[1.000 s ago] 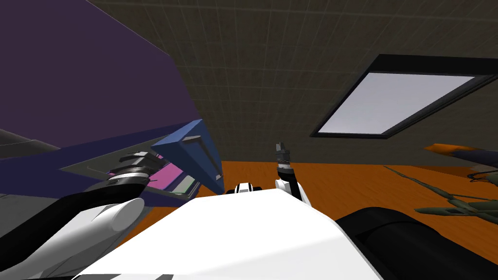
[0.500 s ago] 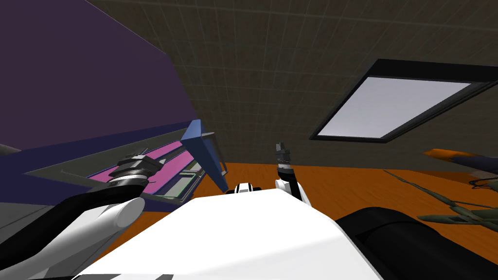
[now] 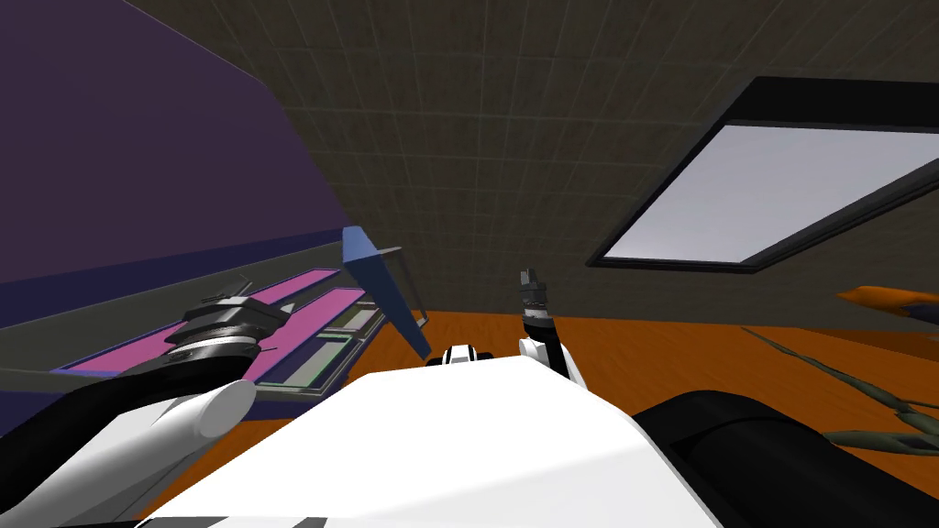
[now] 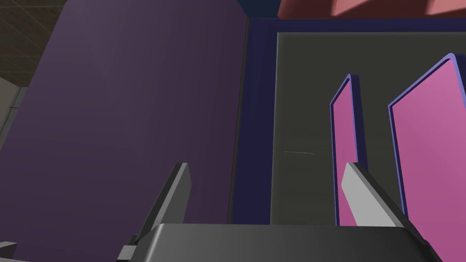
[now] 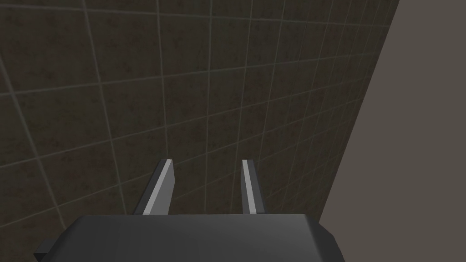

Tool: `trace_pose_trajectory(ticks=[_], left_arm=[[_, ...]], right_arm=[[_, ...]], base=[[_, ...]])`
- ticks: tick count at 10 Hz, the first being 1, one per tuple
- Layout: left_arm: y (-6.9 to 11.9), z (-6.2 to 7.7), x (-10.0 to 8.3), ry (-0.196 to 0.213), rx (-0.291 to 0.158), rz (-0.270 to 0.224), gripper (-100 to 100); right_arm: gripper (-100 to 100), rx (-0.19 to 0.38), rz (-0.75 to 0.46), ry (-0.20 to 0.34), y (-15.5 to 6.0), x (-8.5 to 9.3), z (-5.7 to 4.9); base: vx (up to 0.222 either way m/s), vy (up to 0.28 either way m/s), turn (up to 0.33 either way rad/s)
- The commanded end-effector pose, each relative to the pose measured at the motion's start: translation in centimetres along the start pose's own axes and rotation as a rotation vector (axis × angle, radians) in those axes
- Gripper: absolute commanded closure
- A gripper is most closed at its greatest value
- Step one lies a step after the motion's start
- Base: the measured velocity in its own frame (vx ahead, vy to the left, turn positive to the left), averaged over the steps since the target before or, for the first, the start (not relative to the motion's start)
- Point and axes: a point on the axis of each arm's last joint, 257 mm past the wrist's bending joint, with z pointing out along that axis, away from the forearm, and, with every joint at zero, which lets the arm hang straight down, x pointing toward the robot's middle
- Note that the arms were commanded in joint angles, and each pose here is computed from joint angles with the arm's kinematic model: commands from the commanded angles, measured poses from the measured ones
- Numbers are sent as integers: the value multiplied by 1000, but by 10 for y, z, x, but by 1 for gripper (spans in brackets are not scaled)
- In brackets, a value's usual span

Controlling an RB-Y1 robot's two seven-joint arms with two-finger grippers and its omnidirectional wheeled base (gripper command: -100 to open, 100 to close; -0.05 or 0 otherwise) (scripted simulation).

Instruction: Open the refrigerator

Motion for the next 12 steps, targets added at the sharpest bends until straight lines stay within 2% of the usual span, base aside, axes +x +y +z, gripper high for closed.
trace_pose_trajectory(ticks=[1, 3, 4, 6, 7, 12], left_arm=[[-27, -7, -2, -5, 41, 14, -100], [-40, -12, 3, 5, 68, 21, -100], [-34, -11, 3, 2, 60, 18, -100], [-47, -19, 2, -1, 63, 22, -100], [-45, -17, 3, 0, 65, 23, -100], [-71, -22, -30, -37, 58, 27, -100]], right_arm=[[0, 0, 0, 0, 0, 0, 0], [0, 0, 0, 0, 0, 0, 0], [0, 0, 0, 0, 0, 0, 0], [0, 0, 0, 0, 0, 0, 0], [0, 0, -1, 0, 0, 0, 0], [0, 0, 0, 0, 0, 0, 0]], base=[[82, -108, 12], [24, -44, 3], [3, -9, 0], [102, 58, -17], [73, 31, -4], [7, -22, -64]])
